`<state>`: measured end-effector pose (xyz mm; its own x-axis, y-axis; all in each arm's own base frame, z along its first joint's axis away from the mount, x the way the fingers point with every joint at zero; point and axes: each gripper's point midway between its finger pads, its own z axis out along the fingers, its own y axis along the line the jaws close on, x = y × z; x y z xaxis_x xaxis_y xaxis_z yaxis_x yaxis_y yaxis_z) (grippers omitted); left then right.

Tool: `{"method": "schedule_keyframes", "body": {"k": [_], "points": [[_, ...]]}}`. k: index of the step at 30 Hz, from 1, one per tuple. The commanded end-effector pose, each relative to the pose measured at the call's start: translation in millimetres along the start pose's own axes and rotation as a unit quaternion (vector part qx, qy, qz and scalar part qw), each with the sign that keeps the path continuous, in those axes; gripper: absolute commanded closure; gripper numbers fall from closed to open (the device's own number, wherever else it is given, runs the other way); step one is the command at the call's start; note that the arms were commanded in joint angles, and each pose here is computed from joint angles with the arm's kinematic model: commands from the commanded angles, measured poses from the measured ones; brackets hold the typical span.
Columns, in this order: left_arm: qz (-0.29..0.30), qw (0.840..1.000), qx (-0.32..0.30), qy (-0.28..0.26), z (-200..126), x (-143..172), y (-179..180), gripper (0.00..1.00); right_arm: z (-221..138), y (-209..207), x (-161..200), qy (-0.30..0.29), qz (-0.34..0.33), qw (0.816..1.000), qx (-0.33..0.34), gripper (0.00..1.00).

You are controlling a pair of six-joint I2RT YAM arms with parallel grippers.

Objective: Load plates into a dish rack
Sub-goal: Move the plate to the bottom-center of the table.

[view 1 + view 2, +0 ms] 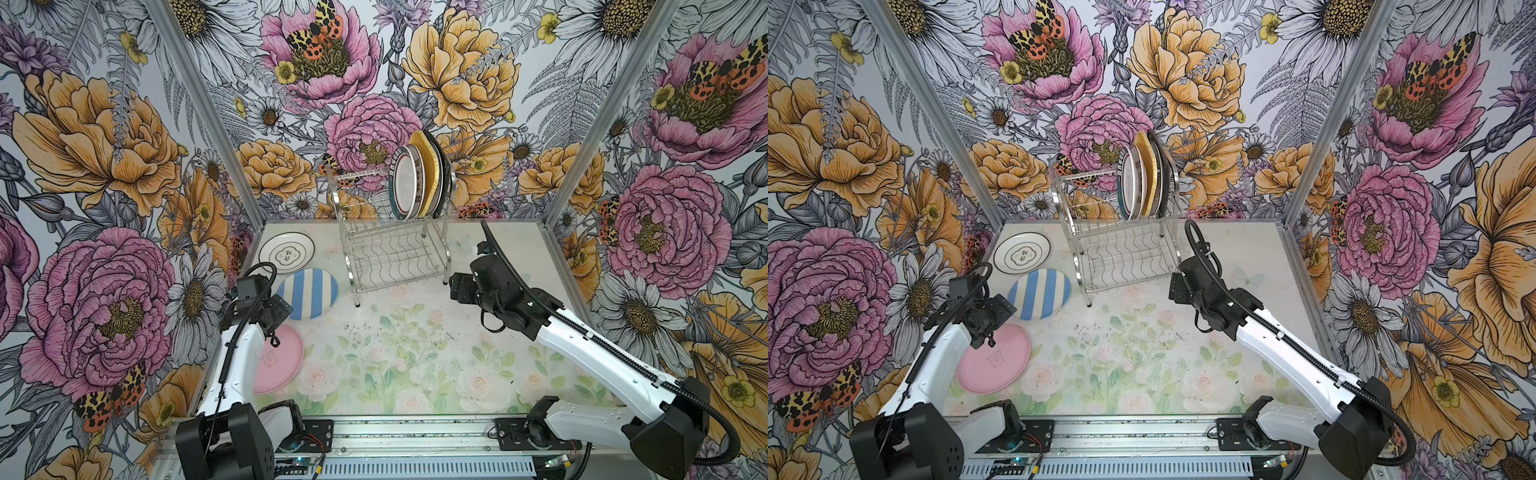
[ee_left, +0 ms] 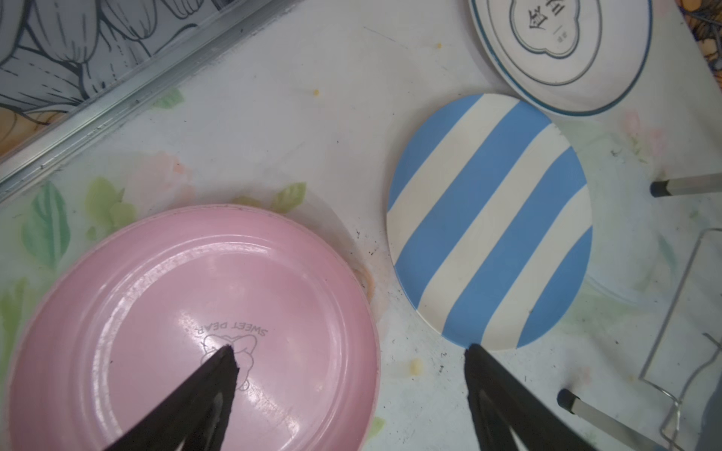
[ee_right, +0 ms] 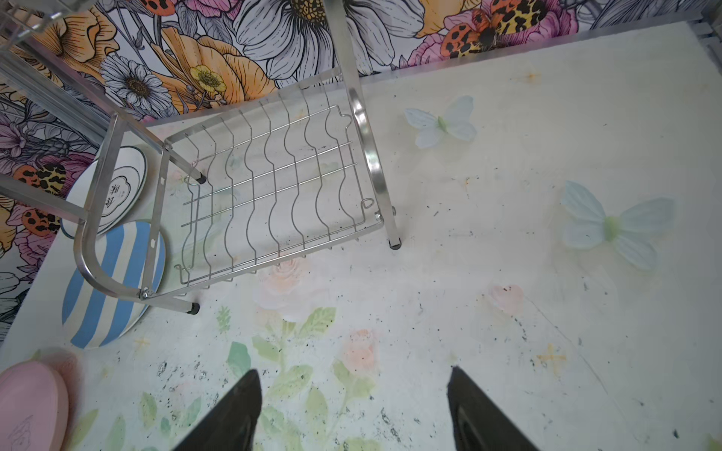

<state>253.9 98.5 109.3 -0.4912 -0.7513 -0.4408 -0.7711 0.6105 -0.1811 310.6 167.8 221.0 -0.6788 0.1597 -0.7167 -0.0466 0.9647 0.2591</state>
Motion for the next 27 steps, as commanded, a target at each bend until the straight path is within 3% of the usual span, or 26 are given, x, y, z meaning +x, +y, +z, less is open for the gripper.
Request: {"method": "schedule_keyframes", "body": {"k": [1, 18, 27], "points": [[-0.010, 0.999, -0.030, -0.023, 1, -25, 14, 0.07, -2, 3, -7, -0.015, 0.024, 0.999, -0.032, 0.24], [-0.086, 0.993, -0.083, -0.003, 54, -65, 61, 0.07, 9, -1, -6, -0.007, 0.042, 0.998, -0.053, 0.23], [-0.105, 0.990, -0.081, 0.041, 78, -59, 72, 0.07, 8, -2, -8, -0.011, 0.046, 0.997, -0.054, 0.23]]}}
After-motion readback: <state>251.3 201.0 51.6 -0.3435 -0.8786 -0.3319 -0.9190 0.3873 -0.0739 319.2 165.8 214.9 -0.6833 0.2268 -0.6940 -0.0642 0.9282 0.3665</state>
